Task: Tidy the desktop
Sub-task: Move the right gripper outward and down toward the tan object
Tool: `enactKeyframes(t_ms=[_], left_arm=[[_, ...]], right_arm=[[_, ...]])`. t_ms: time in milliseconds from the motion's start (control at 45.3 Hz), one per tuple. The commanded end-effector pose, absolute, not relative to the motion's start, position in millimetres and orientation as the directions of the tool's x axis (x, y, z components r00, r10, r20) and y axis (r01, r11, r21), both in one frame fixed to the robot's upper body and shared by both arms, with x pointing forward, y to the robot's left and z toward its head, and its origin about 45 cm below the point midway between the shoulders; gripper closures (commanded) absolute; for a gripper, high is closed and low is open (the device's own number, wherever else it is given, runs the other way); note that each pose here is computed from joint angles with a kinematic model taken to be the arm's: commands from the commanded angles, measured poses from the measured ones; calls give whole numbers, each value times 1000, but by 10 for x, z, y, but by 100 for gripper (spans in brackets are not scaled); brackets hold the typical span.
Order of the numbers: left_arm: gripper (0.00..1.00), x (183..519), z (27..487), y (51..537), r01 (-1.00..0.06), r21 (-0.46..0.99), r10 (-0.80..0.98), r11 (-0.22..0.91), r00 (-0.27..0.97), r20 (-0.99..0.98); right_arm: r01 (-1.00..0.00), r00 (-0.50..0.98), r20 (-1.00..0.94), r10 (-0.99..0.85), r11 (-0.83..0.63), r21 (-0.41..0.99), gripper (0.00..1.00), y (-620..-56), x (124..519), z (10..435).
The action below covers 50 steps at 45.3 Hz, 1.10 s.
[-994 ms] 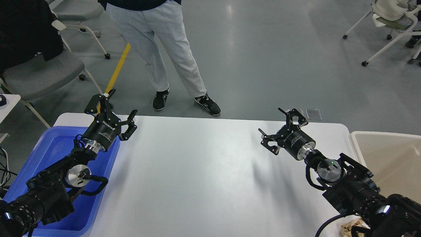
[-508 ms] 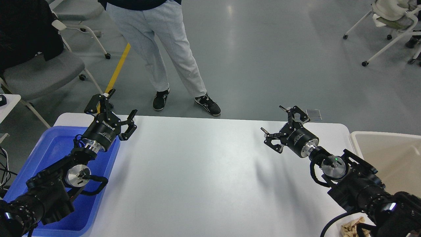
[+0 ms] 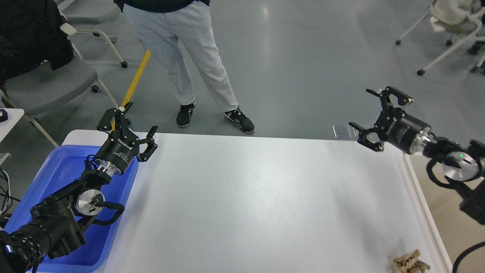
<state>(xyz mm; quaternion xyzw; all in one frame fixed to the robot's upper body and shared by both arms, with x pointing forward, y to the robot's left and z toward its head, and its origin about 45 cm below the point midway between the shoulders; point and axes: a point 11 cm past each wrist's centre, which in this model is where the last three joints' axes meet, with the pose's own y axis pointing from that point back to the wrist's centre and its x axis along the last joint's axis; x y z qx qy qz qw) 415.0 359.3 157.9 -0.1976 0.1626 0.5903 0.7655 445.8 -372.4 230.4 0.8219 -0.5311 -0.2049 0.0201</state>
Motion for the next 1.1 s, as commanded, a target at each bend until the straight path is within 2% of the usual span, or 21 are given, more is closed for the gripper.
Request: enactKeyframes(t_ms=[0, 243, 486, 663, 773, 928, 1082], left_arm=[[0, 4151, 1581, 3593, -968, -111, 839, 225, 250, -482], [0, 4151, 1579, 3590, -967, -110, 839, 228, 252, -482], [0, 4151, 1579, 3591, -968, -109, 840, 227, 251, -481], [0, 4151, 1579, 3590, -967, -110, 839, 228, 252, -482], [0, 4151, 1579, 3591, -968, -109, 840, 227, 251, -481], [0, 4151, 1579, 3590, -967, -110, 839, 228, 252, -482], [0, 4151, 1579, 3591, -968, -109, 840, 227, 251, -481]], right_arm=[[-780, 568, 111, -815, -491, 389, 0, -3850, 4158, 2792], [-707, 689, 394, -609, -447, 548, 0, -3917, 3888, 2958], [-578, 808, 442, -389, -381, 722, 0, -4000, 3288, 2816], [-538, 835, 476, -277, -229, 811, 0, -4368, 2935, 2722], [-527, 845, 498, -196, -137, 839, 0, -4565, 2785, 2666], [-529, 845, 509, -162, -128, 839, 0, -4539, 2601, 2671], [-543, 835, 525, -164, -90, 835, 0, -4614, 2467, 2494]])
